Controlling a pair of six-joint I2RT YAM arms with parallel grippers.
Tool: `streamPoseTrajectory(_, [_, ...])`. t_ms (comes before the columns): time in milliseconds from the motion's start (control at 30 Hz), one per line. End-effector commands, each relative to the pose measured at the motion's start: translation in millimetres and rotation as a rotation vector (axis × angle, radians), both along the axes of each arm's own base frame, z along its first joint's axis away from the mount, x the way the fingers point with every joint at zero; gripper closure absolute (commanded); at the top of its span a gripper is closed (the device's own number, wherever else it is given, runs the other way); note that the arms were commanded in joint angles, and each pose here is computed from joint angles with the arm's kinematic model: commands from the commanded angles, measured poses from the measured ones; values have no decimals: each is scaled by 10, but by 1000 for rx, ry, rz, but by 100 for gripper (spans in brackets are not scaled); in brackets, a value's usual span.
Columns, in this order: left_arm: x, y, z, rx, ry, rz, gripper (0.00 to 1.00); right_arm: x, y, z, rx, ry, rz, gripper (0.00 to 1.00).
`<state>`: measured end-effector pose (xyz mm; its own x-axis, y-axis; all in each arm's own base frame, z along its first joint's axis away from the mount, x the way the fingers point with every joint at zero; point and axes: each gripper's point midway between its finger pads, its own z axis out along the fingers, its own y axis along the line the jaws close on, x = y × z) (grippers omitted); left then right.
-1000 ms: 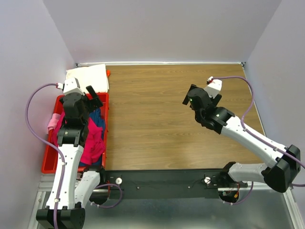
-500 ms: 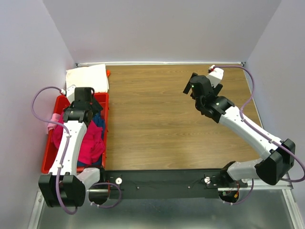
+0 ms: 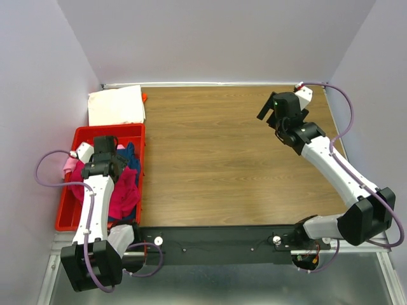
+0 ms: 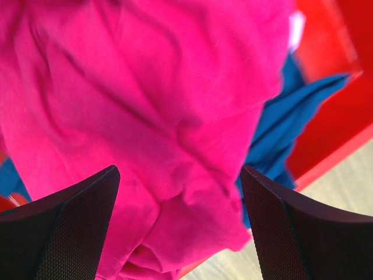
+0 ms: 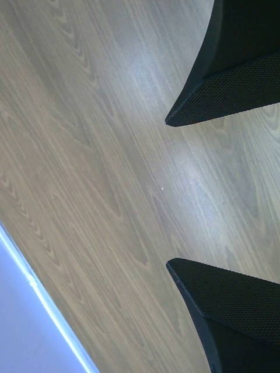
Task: Fold and stack the t-shirts
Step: Grab the tshirt from the pile
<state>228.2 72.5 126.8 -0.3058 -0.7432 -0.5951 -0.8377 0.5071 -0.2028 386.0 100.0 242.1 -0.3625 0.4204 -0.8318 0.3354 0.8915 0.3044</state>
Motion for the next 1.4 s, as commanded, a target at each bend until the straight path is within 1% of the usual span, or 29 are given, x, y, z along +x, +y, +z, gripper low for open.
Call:
streamPoseTrajectory(0, [-101, -106, -147, -91, -16, 71, 10, 71, 22, -54, 23, 33, 54, 0])
streamPoseTrajectory(133, [-168, -115, -276, -121, -26, 140, 12, 133, 6, -180, 51, 68, 54, 0])
streamPoseTrajectory(300, [-94, -56, -326, -106, -59, 175, 19, 225, -39, -261, 66, 96, 55, 0])
streamPoseTrajectory(400, [-84, -24, -353, -90, -43, 181, 35, 239, -70, -283, 72, 102, 52, 0])
streamPoseTrajectory(433, [-77, -5, -354, -79, -42, 181, 45, 239, -71, -296, 73, 106, 53, 0])
streamPoseTrajectory(467, [-73, 6, -358, -74, -37, 179, 50, 238, -79, -299, 75, 108, 52, 0])
streamPoseTrajectory(500, [-69, 15, -353, -70, -40, 182, 58, 246, -92, -293, 76, 104, 47, 0])
streamPoseTrajectory(533, [-74, 28, -358, -58, -34, 174, 66, 245, -93, -283, 77, 103, 47, 0])
streamPoseTrajectory(567, [-54, 30, -333, -56, -46, 168, 79, 249, -105, -289, 76, 104, 44, 0])
streamPoseTrajectory(600, [-43, 37, -309, -50, -55, 162, 86, 251, -112, -289, 76, 104, 43, 0])
streamPoseTrajectory(633, [-32, 43, -285, -44, -62, 157, 98, 248, -112, -277, 77, 101, 43, 0])
streamPoseTrajectory(733, [0, 62, -129, -29, -108, 151, 100, 241, -138, -248, 80, 94, 39, 0])
streamPoseTrajectory(833, [54, 77, 155, -17, -191, 149, 100, 239, -161, -228, 74, 88, 33, 0])
streamPoseTrajectory(933, [142, 102, 603, 2, -328, 146, 100, 244, -183, -194, 65, 79, 26, 0])
streamPoseTrajectory(1033, [234, 126, 1235, 34, -538, 135, 100, 264, -208, -146, 62, 67, 16, 0])
streamPoseTrajectory(1133, [301, 97, 1718, 50, -694, 97, 100, 281, -197, -112, 62, 61, 19, 0])
streamPoseTrajectory(1167, [341, 81, 1953, 55, -771, 80, 100, 285, -194, -99, 63, 58, 21, 0])
streamPoseTrajectory(1233, [424, 1, 2138, 41, -820, 23, 100, 293, -192, -59, 63, 49, 23, 0])
streamPoseTrajectory(1267, [514, -26, 2314, 39, -859, -4, 100, 293, -192, -46, 64, 46, 23, 0])
streamPoseTrajectory(1300, [593, -137, 2402, 15, -875, -75, 100, 295, -194, -39, 64, 45, 22, 0])
streamPoseTrajectory(1367, [729, -255, 2641, 12, -918, -170, 100, 303, -195, -3, 61, 36, 21, 0])
